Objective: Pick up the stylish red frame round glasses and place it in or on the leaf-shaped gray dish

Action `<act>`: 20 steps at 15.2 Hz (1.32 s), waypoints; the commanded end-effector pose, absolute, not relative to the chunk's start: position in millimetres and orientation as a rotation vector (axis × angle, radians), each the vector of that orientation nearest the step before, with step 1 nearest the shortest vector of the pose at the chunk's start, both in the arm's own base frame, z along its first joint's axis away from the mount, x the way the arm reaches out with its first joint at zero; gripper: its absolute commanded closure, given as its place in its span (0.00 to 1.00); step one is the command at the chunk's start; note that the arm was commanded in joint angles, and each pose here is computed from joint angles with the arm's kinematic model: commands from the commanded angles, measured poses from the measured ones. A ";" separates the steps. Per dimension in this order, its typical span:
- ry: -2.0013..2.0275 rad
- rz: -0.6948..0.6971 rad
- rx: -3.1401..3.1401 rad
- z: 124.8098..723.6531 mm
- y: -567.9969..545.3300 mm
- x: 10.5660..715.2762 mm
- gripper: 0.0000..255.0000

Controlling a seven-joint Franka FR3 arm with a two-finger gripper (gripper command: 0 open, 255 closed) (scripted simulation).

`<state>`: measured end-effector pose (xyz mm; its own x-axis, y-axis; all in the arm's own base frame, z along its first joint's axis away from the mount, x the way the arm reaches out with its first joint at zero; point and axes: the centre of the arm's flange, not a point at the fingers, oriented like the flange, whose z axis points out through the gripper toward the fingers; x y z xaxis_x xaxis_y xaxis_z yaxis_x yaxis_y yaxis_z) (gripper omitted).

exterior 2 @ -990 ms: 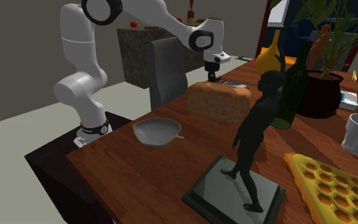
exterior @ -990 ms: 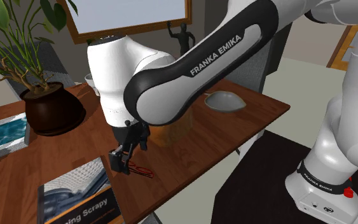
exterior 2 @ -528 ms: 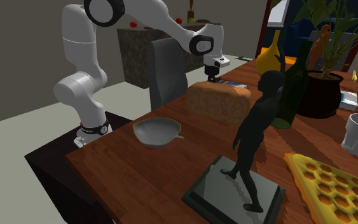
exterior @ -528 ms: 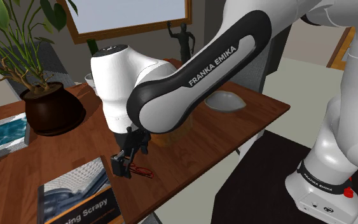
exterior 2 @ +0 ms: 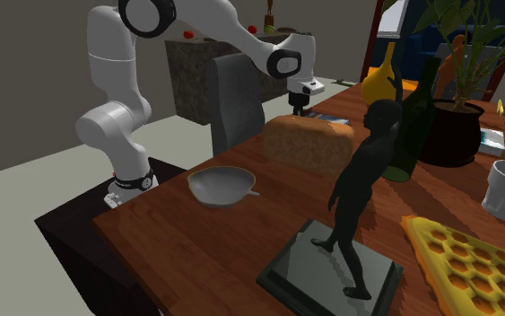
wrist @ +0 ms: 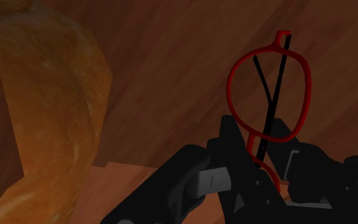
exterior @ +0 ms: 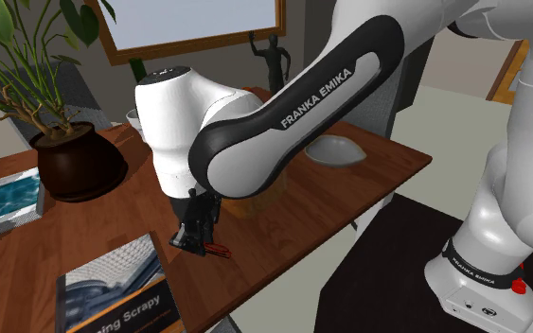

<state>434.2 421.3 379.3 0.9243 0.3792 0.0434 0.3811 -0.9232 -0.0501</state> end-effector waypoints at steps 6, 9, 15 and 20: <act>-0.598 -0.051 -3.025 384.5 421.3 434.1 1.00; -0.598 -0.051 -3.025 400.3 421.3 434.2 1.00; -0.598 -0.051 -3.025 432.0 421.3 434.2 1.00; -0.598 -0.051 -3.025 458.4 421.3 434.2 1.00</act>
<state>433.4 421.2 452.7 0.9243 0.3791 0.0438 0.3810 -0.9232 -0.0503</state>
